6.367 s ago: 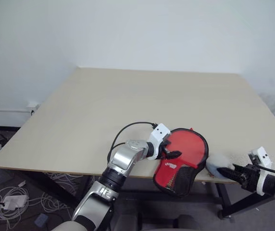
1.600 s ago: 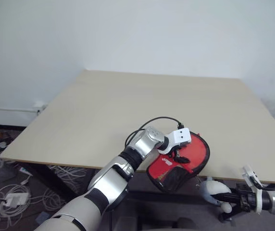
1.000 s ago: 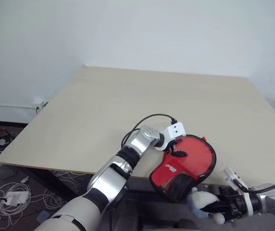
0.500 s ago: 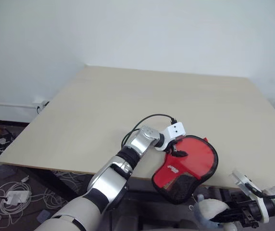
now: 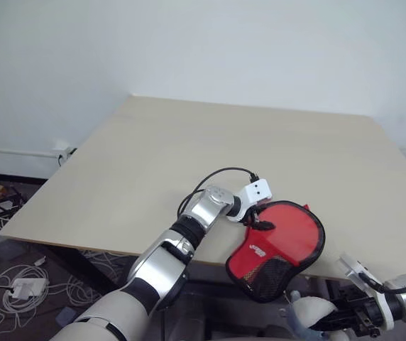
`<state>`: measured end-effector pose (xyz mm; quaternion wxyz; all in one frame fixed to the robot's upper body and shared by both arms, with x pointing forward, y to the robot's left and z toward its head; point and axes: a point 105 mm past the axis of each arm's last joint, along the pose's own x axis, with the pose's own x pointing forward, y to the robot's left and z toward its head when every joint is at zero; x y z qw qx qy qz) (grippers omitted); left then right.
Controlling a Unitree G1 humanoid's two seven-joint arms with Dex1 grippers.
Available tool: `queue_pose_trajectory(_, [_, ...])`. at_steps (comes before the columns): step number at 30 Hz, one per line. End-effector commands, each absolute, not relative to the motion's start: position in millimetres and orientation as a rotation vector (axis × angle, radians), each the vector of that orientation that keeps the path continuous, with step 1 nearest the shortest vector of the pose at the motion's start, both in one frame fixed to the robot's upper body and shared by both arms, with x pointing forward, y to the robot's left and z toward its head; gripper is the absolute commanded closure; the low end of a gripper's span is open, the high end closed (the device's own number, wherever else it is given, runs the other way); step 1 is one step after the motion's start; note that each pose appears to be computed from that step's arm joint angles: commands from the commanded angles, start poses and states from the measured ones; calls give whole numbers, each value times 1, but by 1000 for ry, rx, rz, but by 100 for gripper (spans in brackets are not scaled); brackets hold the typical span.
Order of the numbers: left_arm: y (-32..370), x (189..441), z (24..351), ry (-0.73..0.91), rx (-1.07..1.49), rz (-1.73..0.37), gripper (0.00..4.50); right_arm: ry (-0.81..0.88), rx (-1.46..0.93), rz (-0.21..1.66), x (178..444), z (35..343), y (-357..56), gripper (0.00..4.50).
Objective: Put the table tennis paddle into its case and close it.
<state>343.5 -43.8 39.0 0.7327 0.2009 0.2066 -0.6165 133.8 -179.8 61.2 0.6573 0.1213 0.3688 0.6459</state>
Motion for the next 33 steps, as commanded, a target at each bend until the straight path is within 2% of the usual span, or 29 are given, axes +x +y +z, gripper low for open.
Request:
queue_pose_trajectory(1, [-8,338,-4,657,505,-1277,71,832,292,1466,138,67,-186,236])
queue_pose_trajectory(7, [-8,338,-5,659,500,-1274,71,751,285,1437,156,84,-199,14])
queue_pose_trajectory(8, [-7,338,-5,662,498,-1273,71,719,286,1421,162,88,-203,4])
queue_pose_trajectory(12, [-5,338,-5,665,486,-1271,71,619,280,1317,192,99,-217,4])
queue_pose_trajectory(14, [-3,338,-4,666,467,-1267,71,548,299,1174,224,103,-228,4])
queue_pose_trajectory(16, [-2,339,-2,663,447,-1271,71,509,353,1059,250,99,-192,4])
queue_pose_trajectory(18, [0,338,0,657,437,-1276,71,489,351,998,261,99,-171,4])
queue_pose_trajectory(23, [8,340,13,621,369,-1285,71,395,331,792,299,104,-176,4])
queue_pose_trajectory(27, [21,342,22,612,335,-1264,71,388,349,697,316,100,-183,4])
queue_pose_trajectory(28, [25,341,22,610,331,-1263,71,335,359,672,322,105,-187,4])
queue_pose_trajectory(33, [33,334,22,618,310,-1248,71,354,344,614,327,97,-199,4])
